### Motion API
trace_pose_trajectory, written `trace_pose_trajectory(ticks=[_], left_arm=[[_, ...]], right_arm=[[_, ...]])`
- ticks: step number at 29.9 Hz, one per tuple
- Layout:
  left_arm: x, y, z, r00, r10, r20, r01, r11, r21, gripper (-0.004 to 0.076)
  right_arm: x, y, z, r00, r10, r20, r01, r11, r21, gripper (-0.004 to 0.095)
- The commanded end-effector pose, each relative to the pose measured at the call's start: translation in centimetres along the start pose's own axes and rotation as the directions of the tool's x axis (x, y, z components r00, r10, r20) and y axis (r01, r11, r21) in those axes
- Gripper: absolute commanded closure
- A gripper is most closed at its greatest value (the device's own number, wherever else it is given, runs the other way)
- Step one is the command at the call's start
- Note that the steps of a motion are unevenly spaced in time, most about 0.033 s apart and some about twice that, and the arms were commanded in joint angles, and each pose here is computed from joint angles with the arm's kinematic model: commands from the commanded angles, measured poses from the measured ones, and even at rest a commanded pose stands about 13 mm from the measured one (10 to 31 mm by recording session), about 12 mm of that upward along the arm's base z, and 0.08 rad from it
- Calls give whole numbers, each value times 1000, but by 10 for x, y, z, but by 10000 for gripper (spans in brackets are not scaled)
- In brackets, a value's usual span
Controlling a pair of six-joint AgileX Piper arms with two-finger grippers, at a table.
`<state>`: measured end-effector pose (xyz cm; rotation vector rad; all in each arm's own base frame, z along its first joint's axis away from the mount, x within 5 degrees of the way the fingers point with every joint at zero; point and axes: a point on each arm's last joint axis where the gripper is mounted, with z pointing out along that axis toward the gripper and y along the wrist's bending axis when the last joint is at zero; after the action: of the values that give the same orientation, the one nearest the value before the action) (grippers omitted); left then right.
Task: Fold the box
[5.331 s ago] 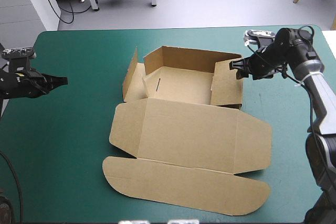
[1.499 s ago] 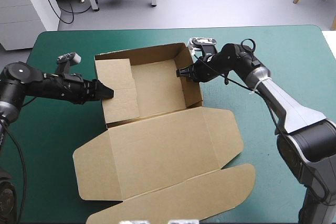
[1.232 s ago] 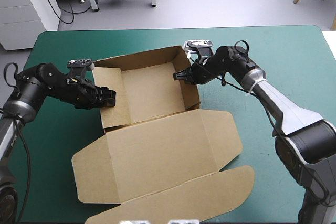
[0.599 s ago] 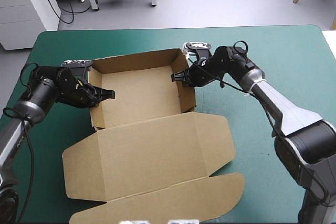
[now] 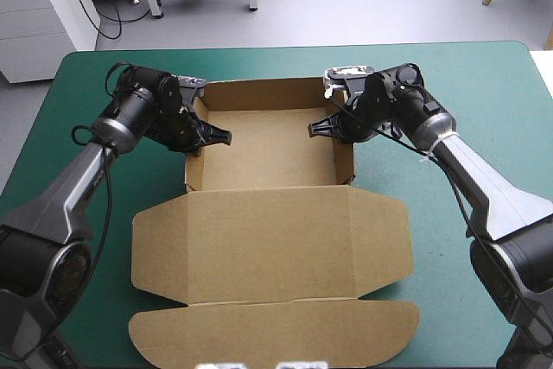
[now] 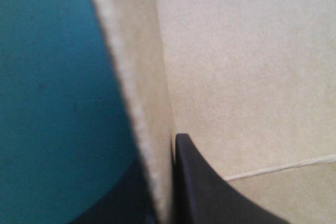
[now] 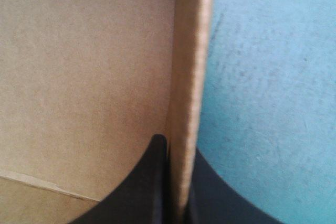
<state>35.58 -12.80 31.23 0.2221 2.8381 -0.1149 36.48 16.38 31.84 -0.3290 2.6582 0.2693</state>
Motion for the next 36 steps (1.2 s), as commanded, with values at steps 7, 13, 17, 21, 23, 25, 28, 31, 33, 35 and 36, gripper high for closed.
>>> trace_pose_trajectory(ticks=[7,13,17,21,23,25,28,31,33,35,36], left_arm=[[-16,-24,17,999,11,-47,-4,991,131,734],[-14,-25,34,992,16,-124,0,991,133,732],[-14,-27,33,991,41,-124,-23,989,148,676],[-15,-30,32,991,85,-108,-66,984,167,544],[-16,-32,32,985,155,-77,-139,975,174,447],[-16,-34,32,977,203,-63,-189,966,178,330],[-17,-35,32,978,203,-53,-191,965,179,164],[-17,-34,32,977,207,-48,-196,966,166,95],[-17,-32,31,976,212,-43,-204,967,151,99],[-18,-32,26,976,214,-35,-207,967,148,99],[-18,-32,23,976,215,-28,-209,967,146,99]], right_arm=[[4,-28,-18,993,64,-99,-56,995,77,927],[6,-17,4,986,-71,-154,81,995,61,894],[6,-17,4,988,-57,-143,81,983,164,694],[6,-18,4,991,28,-127,-5,983,182,427],[6,-18,4,991,51,-122,-28,982,189,373],[6,-18,4,990,74,-118,-51,981,190,368],[6,-18,4,990,79,-117,-56,980,189,368],[5,-20,1,992,68,-106,-44,977,211,368],[5,-21,-3,994,50,-100,-28,976,217,368],[4,-21,-9,996,39,-84,-20,975,220,369],[2,-20,-12,997,38,-73,-22,976,218,369]])
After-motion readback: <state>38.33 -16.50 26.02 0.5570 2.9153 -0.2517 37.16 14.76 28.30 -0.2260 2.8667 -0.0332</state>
